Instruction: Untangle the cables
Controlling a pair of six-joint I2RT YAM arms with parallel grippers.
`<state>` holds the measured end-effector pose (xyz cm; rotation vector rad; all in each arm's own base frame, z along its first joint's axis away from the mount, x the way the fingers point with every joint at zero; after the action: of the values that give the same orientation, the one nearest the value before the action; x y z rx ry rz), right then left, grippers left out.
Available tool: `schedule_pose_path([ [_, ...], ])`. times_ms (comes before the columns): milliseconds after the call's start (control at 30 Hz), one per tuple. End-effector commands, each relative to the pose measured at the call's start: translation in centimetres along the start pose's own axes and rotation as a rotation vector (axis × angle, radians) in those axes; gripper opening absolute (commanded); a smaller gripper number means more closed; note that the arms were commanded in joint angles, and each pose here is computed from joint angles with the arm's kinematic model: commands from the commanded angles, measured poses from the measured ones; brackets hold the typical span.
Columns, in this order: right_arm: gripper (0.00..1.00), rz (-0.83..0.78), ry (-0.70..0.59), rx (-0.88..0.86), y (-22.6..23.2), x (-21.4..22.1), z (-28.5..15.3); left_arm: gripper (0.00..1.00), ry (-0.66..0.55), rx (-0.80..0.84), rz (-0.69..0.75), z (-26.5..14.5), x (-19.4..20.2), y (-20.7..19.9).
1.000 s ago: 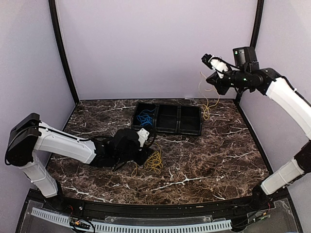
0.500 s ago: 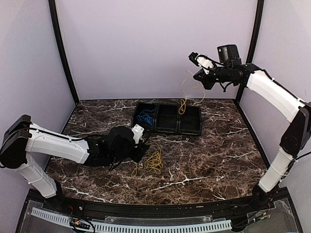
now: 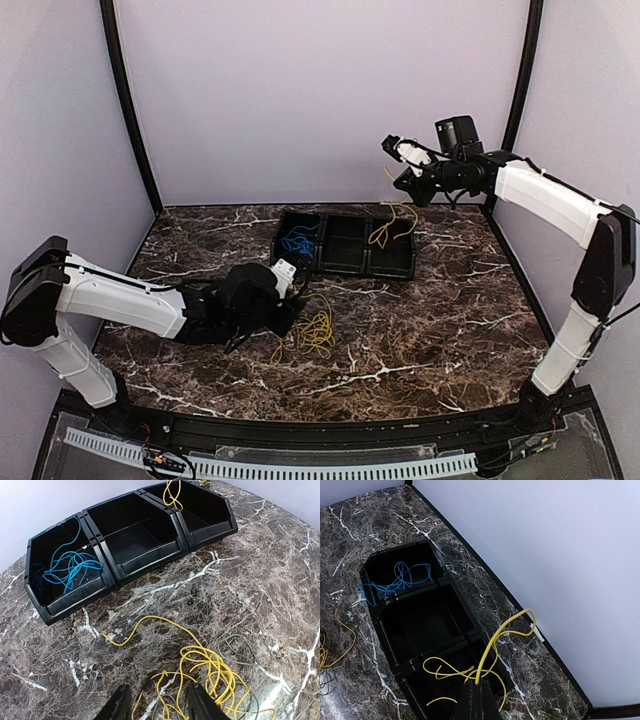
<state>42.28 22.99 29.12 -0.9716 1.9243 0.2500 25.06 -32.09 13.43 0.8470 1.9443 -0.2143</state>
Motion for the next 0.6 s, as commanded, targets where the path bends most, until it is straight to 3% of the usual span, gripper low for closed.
schedule_pose_path([
  [0,0.0,-0.009,-0.06,0.067,-1.1,-1.2,-1.0,0.4,0.01,-0.003,0.011,0.5,0.0,-0.3],
  [233,0.0,0.014,-0.03,0.098,-1.8,-0.1,-0.2,0.4,0.012,-0.005,0.015,0.6,-0.2,-0.2],
  [567,0.0,-0.017,-0.066,0.178,-3.0,-1.2,-2.8,0.4,0.022,-0.013,0.012,0.6,0.2,-0.2],
])
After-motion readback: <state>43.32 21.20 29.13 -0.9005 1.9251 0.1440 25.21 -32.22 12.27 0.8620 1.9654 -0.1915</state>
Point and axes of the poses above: each gripper's point midway between its finger pads, its own z axis out along the fingers, its own y axis along the line the jaws close on, x = y × z, the point moved 3 cm from there along -z, back along the fingers, and after that the axes turned 9 degrees about z, right-handed, at the moved point
